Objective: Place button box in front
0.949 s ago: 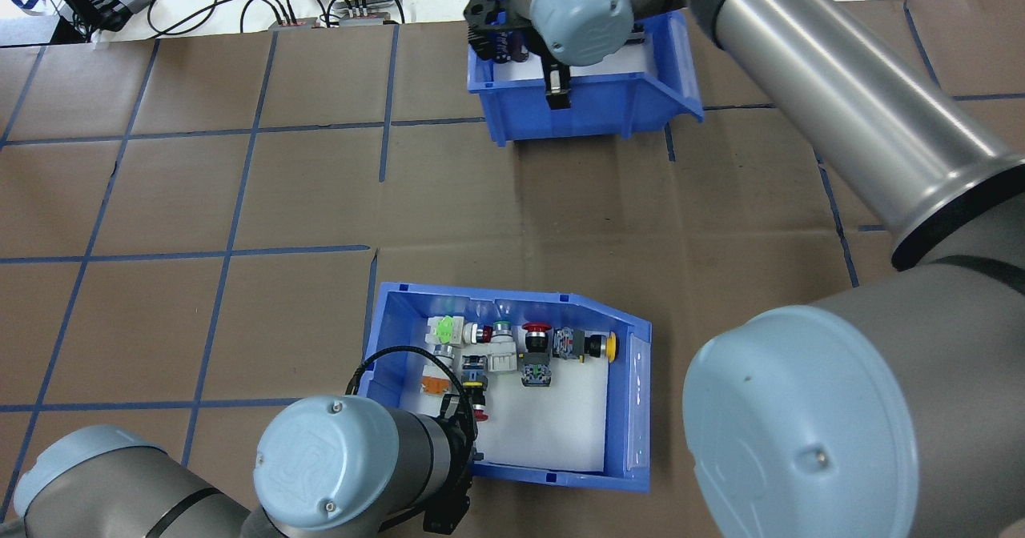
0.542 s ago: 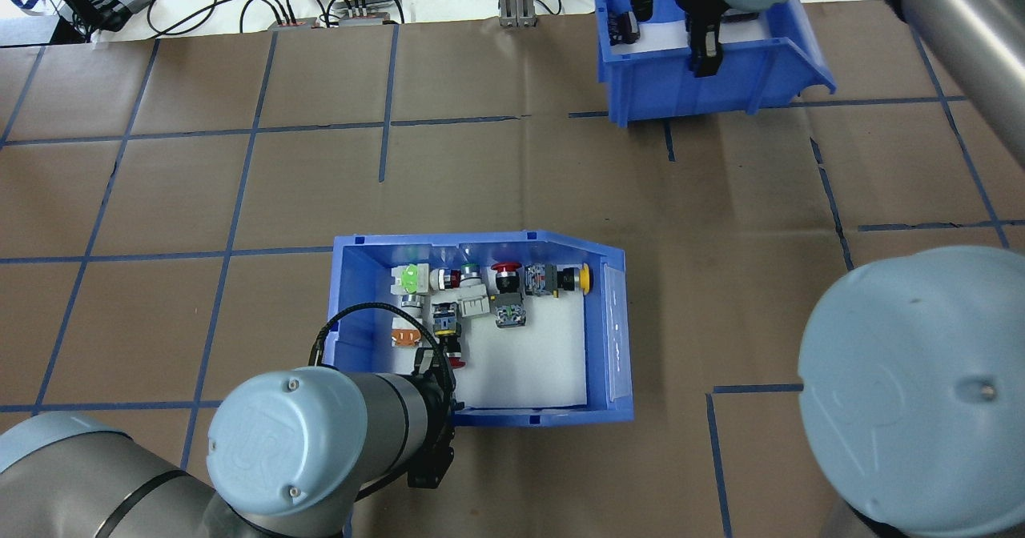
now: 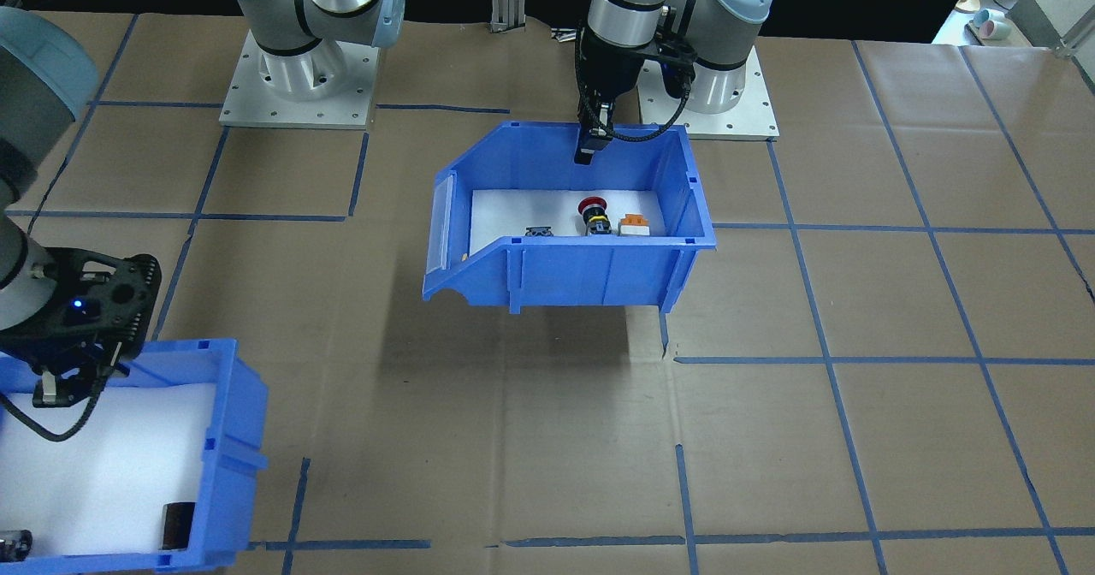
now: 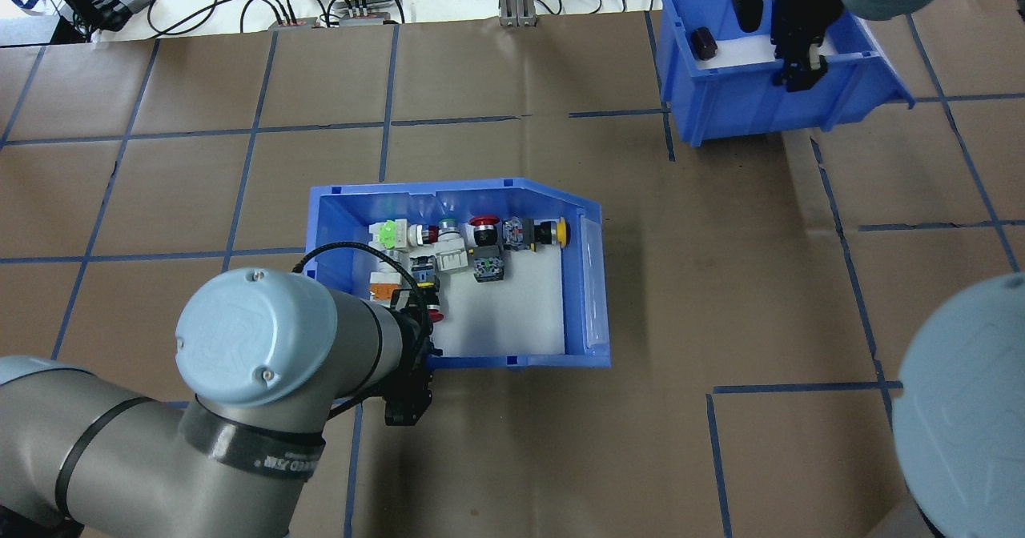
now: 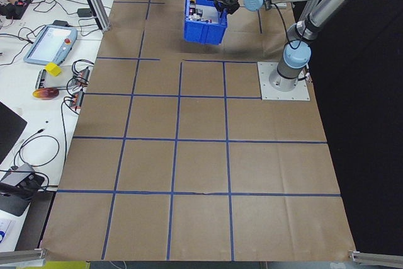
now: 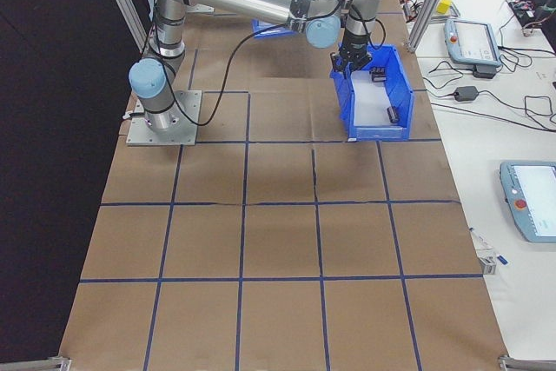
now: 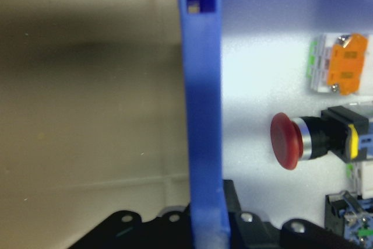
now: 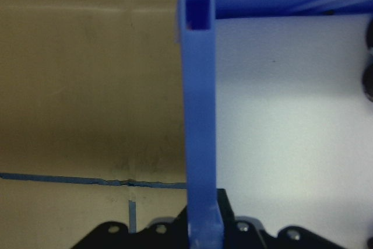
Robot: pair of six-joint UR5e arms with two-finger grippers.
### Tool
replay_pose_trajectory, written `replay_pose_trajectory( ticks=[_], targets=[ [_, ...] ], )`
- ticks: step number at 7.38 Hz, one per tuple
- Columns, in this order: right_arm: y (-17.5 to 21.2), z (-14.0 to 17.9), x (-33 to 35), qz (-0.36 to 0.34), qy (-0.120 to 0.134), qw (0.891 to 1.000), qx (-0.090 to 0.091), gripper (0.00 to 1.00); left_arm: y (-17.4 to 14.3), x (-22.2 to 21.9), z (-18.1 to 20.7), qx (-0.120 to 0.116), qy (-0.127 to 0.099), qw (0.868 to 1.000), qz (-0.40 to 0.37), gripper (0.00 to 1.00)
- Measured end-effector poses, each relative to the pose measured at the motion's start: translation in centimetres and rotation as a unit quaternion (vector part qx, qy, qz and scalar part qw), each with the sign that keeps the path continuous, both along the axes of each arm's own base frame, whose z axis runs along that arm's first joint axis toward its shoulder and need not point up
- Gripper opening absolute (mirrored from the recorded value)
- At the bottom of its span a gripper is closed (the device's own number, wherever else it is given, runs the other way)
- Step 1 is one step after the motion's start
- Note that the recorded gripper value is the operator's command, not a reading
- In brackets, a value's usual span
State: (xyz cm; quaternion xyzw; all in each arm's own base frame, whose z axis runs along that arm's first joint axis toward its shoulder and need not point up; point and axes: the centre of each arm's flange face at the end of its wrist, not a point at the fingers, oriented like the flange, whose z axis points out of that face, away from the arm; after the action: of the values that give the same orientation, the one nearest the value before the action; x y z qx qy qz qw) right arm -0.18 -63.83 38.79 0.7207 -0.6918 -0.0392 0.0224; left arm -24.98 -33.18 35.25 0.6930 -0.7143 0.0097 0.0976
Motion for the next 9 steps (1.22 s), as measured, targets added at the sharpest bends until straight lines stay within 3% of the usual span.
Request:
replay_pose_trajectory(
  ticks=[5,7,9],
  targets=[
    [10.1,0.8,-4.5,-0.051,-0.018,0.998,0.009,0.06,-17.0,-5.9,-2.0,0.015,0.002,1.000,-0.021,0.03],
    [12.6,0.4,-3.9,-0.054,-0.023,0.998,0.013,0.07,-21.6,-7.9,-3.8,0.021,0.013,0.999,-0.031,0.06],
    [14.6,0.1,-3.3,-0.053,-0.025,0.998,0.017,0.07,-23.8,-9.0,-5.5,0.029,0.019,0.999,-0.036,0.15]
  ],
)
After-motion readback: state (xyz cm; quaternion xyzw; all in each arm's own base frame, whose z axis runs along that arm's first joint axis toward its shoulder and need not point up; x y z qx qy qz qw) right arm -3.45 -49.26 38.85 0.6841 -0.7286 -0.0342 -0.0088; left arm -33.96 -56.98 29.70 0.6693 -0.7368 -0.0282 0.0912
